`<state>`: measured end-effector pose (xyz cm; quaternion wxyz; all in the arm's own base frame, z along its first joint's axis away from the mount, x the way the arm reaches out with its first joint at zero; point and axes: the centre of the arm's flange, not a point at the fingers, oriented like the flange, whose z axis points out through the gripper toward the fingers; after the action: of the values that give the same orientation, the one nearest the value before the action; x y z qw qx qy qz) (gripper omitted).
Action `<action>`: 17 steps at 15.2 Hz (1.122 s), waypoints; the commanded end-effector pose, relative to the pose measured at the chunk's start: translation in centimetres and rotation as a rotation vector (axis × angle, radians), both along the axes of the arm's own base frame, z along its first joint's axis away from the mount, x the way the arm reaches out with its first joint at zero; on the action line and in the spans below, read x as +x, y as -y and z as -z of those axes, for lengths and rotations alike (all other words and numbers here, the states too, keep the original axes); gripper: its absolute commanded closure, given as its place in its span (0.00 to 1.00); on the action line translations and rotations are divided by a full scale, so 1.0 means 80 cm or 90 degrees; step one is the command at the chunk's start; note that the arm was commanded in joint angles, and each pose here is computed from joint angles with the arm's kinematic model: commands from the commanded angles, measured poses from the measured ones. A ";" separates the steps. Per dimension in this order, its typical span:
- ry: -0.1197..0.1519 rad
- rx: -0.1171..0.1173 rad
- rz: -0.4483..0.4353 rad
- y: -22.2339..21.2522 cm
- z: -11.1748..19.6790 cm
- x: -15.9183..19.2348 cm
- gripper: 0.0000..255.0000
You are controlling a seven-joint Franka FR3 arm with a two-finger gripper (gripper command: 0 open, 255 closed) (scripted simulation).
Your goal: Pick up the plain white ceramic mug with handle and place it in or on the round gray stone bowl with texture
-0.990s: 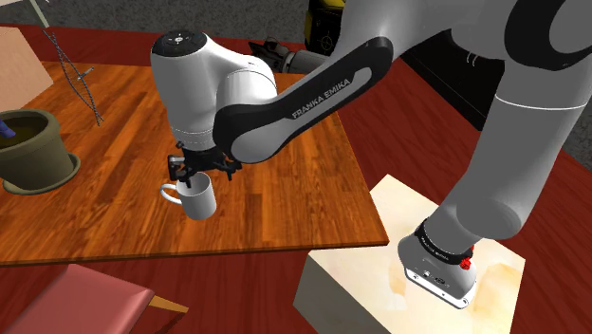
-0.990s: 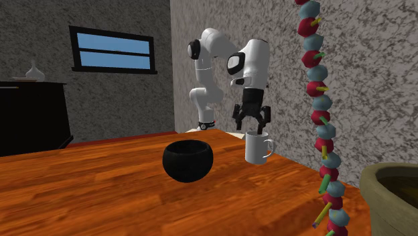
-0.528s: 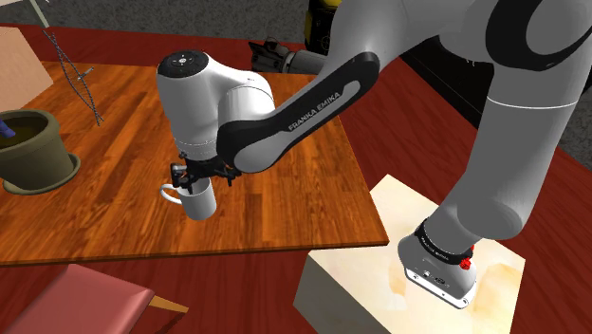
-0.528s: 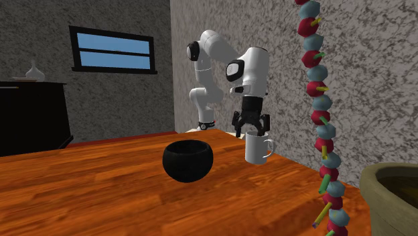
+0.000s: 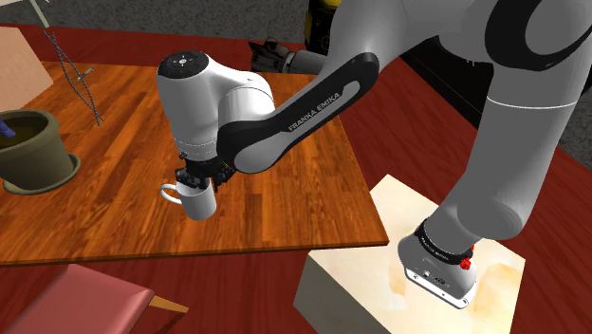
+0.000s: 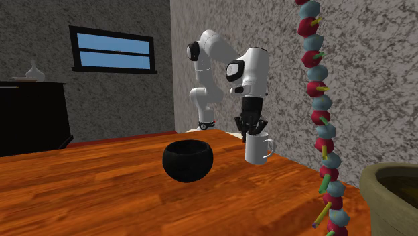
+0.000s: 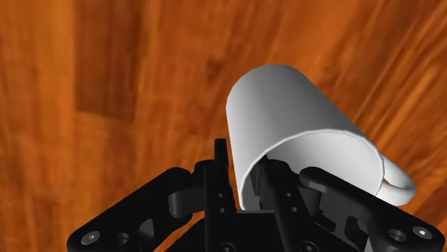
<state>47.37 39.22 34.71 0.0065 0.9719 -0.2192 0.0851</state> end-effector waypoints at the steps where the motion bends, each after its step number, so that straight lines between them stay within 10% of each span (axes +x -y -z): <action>1: 0.000 0.000 0.000 0.000 0.000 0.000 1.00; 17: 0.000 0.000 0.000 0.000 -0.066 0.000 1.00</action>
<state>47.43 39.20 39.44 0.0064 0.9719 -0.2192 0.0852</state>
